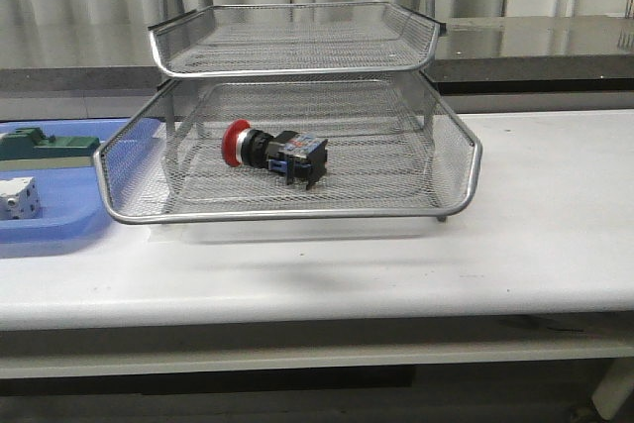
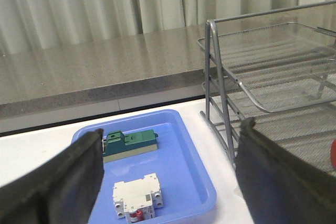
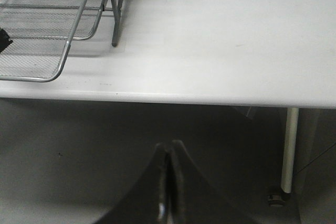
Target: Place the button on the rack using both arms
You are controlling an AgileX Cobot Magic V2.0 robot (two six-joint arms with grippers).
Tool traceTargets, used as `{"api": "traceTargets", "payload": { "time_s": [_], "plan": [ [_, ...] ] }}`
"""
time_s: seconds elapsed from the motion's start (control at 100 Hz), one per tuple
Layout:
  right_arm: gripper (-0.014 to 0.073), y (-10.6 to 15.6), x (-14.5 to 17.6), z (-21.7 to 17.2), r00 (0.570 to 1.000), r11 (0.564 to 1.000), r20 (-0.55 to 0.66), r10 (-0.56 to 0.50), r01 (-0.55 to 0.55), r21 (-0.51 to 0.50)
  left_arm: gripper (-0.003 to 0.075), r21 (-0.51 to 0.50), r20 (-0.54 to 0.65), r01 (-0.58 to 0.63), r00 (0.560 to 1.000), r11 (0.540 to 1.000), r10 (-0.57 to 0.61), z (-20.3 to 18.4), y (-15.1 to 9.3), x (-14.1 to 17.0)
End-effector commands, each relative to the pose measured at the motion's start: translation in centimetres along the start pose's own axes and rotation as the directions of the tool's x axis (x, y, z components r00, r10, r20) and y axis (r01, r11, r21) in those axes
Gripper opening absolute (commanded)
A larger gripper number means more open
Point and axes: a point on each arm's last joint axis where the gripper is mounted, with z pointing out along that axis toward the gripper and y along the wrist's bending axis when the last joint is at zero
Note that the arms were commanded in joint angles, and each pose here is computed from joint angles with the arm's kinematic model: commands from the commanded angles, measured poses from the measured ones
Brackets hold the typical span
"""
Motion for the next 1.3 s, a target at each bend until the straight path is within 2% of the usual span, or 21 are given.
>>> {"api": "traceTargets", "payload": {
  "time_s": [0.0, 0.23, 0.3, 0.37, 0.63, 0.7, 1.29],
  "plan": [
    [-0.0071, 0.00, -1.29, -0.48, 0.997, 1.000, 0.083, -0.007, 0.007, 0.003, 0.0512, -0.046, 0.139, 0.033, 0.990, 0.998, -0.026, -1.04, 0.42, -1.10],
    [-0.0071, 0.00, -1.29, -0.48, 0.997, 1.000, 0.083, -0.007, 0.007, 0.003, 0.0510, -0.047, 0.168, 0.033, 0.985, 0.998, -0.025, -1.92, 0.34, -0.53],
    [-0.0071, 0.00, -1.29, -0.48, 0.997, 1.000, 0.083, -0.007, 0.007, 0.003, 0.0480, -0.047, 0.168, 0.033, 0.985, 0.998, -0.025, -1.92, 0.34, -0.53],
    [-0.0071, 0.00, -1.29, -0.48, 0.997, 1.000, 0.083, -0.007, 0.007, 0.003, 0.0412, -0.047, 0.168, 0.033, 0.985, 0.998, -0.025, -1.92, 0.34, -0.53],
    [-0.0071, 0.00, -1.29, -0.48, 0.997, 1.000, 0.083, -0.007, 0.007, 0.003, 0.0050, -0.047, 0.168, 0.033, 0.985, 0.998, -0.025, -1.92, 0.34, -0.53],
    [-0.0071, 0.00, -1.29, -0.48, 0.997, 1.000, 0.083, -0.007, 0.007, 0.003, -0.0020, -0.047, 0.168, 0.033, 0.985, 0.998, -0.025, -1.92, 0.34, -0.53],
    [-0.0071, 0.00, -1.31, -0.48, 0.996, 1.000, 0.085, -0.007, 0.007, 0.003, -0.0021, -0.047, 0.168, 0.033, 0.985, 0.998, -0.025, -1.92, 0.34, -0.53]
  ]
}}
